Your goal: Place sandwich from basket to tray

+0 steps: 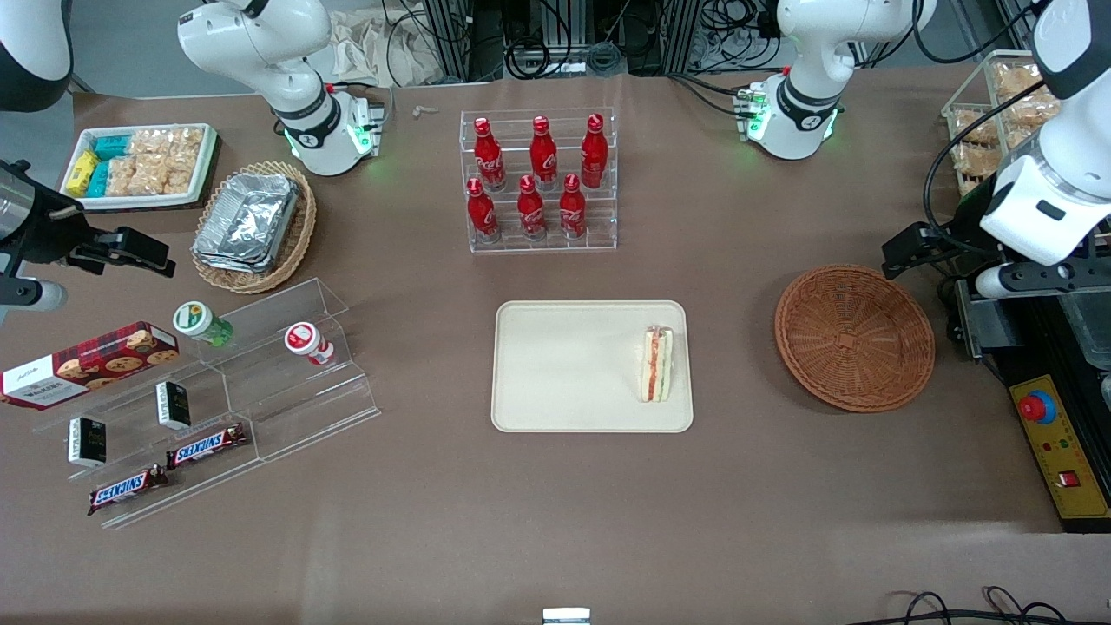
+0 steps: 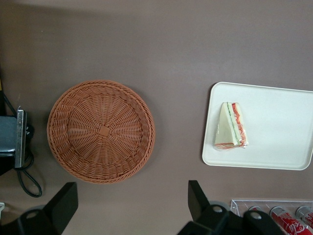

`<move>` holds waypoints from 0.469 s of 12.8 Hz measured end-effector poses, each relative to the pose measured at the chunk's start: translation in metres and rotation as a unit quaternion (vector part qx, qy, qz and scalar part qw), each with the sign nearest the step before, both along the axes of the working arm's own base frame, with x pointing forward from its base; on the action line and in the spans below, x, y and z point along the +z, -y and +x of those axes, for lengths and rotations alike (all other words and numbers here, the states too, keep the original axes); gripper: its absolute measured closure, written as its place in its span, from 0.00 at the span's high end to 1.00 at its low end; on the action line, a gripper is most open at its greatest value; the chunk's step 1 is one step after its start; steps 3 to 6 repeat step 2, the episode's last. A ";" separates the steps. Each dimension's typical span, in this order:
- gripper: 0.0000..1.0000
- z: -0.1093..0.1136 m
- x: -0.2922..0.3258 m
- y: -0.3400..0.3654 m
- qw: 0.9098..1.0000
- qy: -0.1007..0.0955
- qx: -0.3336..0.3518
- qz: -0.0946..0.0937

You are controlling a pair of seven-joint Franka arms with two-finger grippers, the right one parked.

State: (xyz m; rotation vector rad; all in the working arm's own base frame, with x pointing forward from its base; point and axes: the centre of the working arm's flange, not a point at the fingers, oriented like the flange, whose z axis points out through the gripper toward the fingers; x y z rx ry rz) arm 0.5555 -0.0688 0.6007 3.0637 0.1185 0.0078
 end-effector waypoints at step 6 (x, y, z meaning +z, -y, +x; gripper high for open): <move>1.00 -0.001 -0.001 0.000 1.000 -0.006 -0.002 0.001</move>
